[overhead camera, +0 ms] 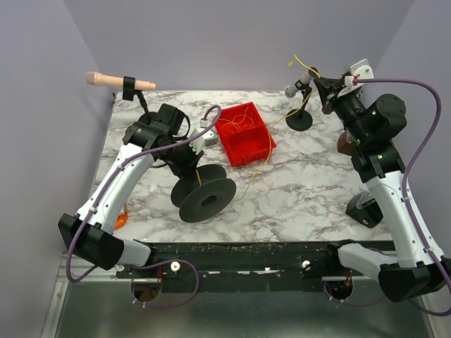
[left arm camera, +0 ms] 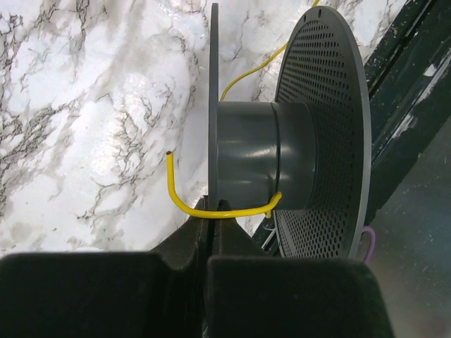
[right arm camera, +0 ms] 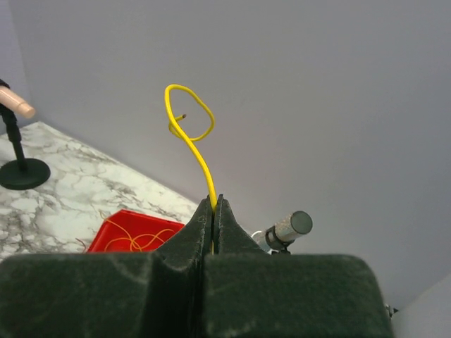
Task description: Wrap the cables
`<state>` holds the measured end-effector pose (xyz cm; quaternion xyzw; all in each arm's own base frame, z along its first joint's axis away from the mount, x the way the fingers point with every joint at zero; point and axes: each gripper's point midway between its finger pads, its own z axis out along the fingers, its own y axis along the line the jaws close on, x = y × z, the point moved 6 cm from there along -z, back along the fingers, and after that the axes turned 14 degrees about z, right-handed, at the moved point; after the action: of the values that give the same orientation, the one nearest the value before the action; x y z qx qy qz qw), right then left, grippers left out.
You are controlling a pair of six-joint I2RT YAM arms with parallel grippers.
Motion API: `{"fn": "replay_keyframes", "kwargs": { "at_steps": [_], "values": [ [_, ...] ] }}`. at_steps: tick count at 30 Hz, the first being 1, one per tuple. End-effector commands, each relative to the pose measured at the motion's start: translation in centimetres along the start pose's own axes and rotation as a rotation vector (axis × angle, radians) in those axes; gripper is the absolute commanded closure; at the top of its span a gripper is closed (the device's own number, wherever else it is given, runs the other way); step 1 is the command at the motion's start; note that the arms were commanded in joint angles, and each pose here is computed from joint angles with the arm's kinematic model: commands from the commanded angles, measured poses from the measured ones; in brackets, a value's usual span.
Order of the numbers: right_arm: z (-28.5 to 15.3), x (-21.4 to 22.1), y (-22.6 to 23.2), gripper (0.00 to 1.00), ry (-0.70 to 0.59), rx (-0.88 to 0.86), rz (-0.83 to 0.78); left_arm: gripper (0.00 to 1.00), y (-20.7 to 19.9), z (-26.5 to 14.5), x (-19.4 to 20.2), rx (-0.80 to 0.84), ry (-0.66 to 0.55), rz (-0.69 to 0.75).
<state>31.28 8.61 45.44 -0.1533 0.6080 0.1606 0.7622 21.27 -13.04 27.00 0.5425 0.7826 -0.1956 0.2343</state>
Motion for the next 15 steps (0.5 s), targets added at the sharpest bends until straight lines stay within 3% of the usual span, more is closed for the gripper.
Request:
{"fn": "replay_keyframes", "kwargs": {
  "at_steps": [1, 11, 15],
  "values": [
    [-0.1, -3.5, 1.4, 0.99, -0.128, -0.112, 0.024, 1.0, -0.2, 0.1, -1.0, 0.004, -0.055, -0.009],
    [4.2, -9.9, 4.0, 0.99, -0.395, -0.328, 0.137, 1.0, -1.3, 0.7, -2.1, 0.037, -0.069, 0.016],
    [5.4, -11.3, 7.4, 0.99, -0.496, -0.431, 0.013, 1.0, -2.0, 0.6, -2.5, 0.095, -0.092, 0.03]
  ]
}}
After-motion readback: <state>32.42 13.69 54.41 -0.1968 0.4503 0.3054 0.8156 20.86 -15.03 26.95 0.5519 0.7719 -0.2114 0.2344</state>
